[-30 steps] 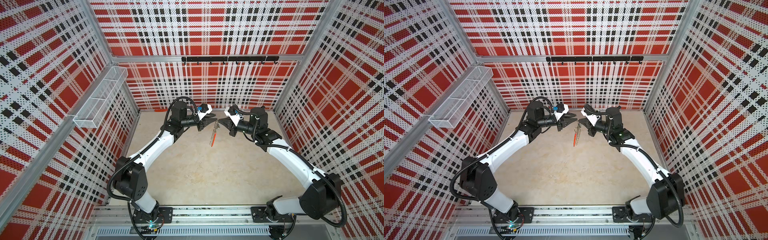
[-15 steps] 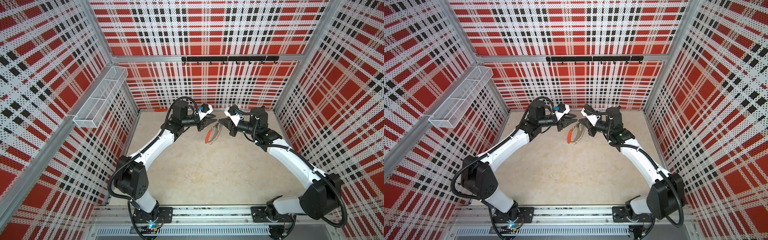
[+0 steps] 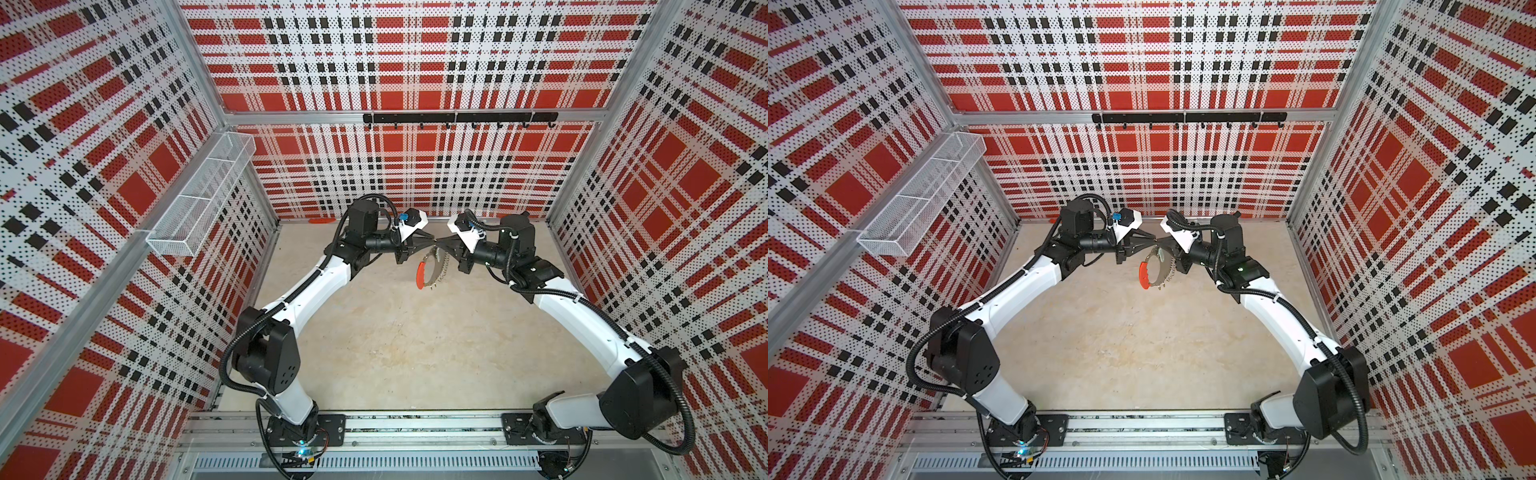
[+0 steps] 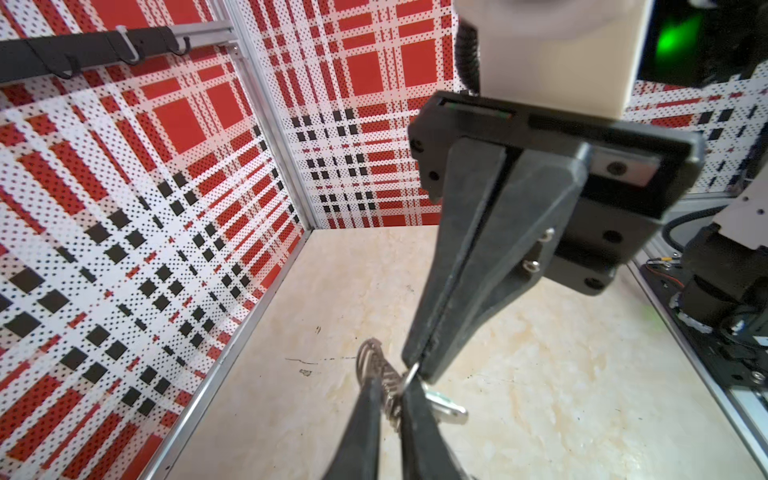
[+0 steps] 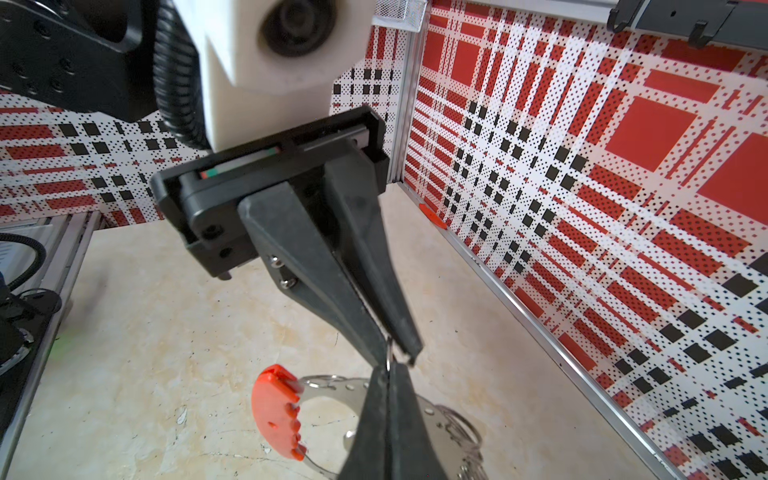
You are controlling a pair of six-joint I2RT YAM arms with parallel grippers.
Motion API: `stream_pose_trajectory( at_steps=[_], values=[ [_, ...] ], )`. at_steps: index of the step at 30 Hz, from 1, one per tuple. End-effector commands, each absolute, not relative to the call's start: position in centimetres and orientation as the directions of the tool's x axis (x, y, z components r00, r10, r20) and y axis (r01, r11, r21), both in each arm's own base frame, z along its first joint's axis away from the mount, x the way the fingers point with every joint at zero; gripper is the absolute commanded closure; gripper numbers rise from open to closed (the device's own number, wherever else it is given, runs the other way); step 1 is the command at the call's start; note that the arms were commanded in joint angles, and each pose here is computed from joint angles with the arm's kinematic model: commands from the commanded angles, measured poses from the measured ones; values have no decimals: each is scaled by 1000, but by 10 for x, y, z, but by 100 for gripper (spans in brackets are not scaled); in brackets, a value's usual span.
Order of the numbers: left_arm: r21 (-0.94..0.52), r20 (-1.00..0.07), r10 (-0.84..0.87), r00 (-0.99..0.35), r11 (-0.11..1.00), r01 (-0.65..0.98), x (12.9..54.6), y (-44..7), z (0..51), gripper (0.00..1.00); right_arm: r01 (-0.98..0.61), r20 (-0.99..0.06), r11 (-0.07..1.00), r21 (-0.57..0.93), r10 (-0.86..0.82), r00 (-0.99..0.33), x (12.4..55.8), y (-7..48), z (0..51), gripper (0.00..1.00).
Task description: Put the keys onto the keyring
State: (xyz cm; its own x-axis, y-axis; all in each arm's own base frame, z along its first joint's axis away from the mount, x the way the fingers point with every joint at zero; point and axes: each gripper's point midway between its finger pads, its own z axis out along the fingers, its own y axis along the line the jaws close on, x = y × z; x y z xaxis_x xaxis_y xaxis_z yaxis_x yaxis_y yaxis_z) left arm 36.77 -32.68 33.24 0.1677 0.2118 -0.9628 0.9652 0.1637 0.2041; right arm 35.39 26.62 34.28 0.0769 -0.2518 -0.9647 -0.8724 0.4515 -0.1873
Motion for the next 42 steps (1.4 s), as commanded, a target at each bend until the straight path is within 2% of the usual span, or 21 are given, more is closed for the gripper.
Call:
stream_pose_trajectory(
  at_steps=[1, 5, 7, 8, 9, 11, 13, 16, 20, 23, 27, 35, 42],
  values=[
    [223, -960, 206, 192, 141, 965, 366, -328, 338, 100, -886, -962, 394, -243, -218, 166, 340, 277, 369, 100],
    [223, -964, 171, 201, 117, 968, 359, -329, 343, 100, -886, -968, 409, -220, -206, 145, 340, 279, 367, 100],
    [221, -971, 117, 207, 133, 966, 358, -328, 355, 100, -870, -977, 453, -194, -170, 129, 342, 274, 374, 98],
    [223, -974, 75, 214, 150, 963, 357, -326, 363, 100, -856, -981, 484, -185, -148, 128, 342, 270, 377, 80],
    [222, -975, 28, 220, 169, 960, 355, -321, 370, 100, -830, -985, 531, -171, -123, 125, 344, 263, 382, 68],
    [220, -969, -73, 237, 196, 956, 348, -311, 387, 100, -782, -989, 606, -144, -73, 126, 345, 250, 390, 58],
    [221, -956, -144, 254, 211, 952, 342, -304, 399, 100, -765, -995, 639, -85, -13, 99, 344, 237, 395, 57],
    [199, -951, -190, 244, 230, 953, 343, -301, 409, 100, -791, -996, 610, 40, 88, 17, 346, 226, 395, 58],
    [150, -947, -243, 209, 242, 959, 344, -301, 415, 100, -827, -965, 514, 229, 232, -123, 356, 220, 398, 60],
    [126, -931, -311, 193, 223, 967, 336, -300, 422, 100, -848, -946, 439, 297, 259, -197, 364, 229, 395, 62],
    [114, -916, -358, 179, 197, 974, 330, -301, 427, 100, -889, -943, 356, 289, 265, -201, 361, 241, 399, 63],
    [84, -915, -377, 145, 175, 981, 328, -305, 426, 100, -939, -950, 239, 247, 252, -186, 339, 271, 401, 59],
    [87, -914, -378, 148, 174, 981, 329, -305, 427, 100, -948, -952, 229, 223, 261, -161, 332, 272, 404, 58]
  ],
)
